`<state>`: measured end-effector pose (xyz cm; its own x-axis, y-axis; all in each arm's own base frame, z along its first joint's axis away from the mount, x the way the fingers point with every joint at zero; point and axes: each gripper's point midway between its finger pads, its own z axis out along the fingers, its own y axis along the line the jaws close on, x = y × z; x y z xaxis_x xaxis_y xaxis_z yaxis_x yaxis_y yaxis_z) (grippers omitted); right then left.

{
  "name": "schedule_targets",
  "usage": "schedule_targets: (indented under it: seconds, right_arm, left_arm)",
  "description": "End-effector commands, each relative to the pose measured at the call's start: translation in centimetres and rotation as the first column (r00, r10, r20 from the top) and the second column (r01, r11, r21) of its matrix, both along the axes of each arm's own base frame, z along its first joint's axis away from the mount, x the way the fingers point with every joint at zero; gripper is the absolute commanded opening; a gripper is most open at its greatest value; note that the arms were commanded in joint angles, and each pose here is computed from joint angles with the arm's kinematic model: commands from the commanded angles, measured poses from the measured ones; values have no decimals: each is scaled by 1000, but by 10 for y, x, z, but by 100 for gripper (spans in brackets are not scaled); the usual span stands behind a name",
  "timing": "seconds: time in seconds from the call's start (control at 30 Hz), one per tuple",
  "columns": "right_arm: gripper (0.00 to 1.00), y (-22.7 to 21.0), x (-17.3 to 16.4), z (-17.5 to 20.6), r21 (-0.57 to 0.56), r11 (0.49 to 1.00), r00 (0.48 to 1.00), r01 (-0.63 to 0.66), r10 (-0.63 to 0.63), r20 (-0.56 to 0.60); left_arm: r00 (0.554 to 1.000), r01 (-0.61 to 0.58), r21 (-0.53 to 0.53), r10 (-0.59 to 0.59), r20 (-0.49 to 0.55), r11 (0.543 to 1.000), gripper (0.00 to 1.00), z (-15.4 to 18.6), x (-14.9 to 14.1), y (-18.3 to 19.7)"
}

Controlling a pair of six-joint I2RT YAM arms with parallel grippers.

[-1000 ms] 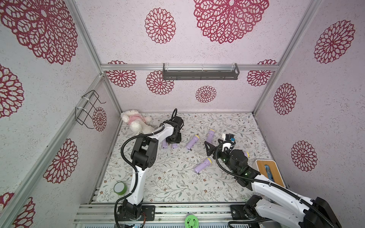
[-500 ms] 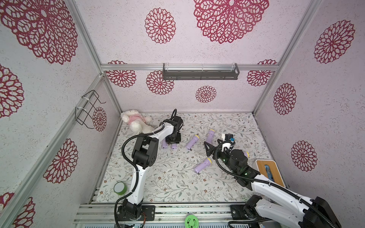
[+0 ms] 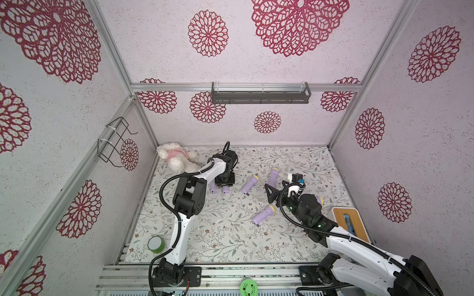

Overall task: Close the plug at the bottom of the flashlight
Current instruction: Place the flashlight at the center of the board.

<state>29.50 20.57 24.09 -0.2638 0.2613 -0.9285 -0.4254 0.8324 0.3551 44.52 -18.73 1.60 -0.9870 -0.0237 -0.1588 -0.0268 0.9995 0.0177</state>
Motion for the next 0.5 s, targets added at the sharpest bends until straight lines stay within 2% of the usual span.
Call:
schedule_targets:
  seconds: [0.0,0.47]
  right_arm:
    - [99,-1,0,12,29,1000,999,0,-1,39]
    - [99,-1,-1,14,31,1000,999,0,-2,45]
  left_arm:
    - [999,1,50,1,-40,999,40,-18,-1,13]
    - [1000,3,67,-2,-13,998,47,-10,8,16]
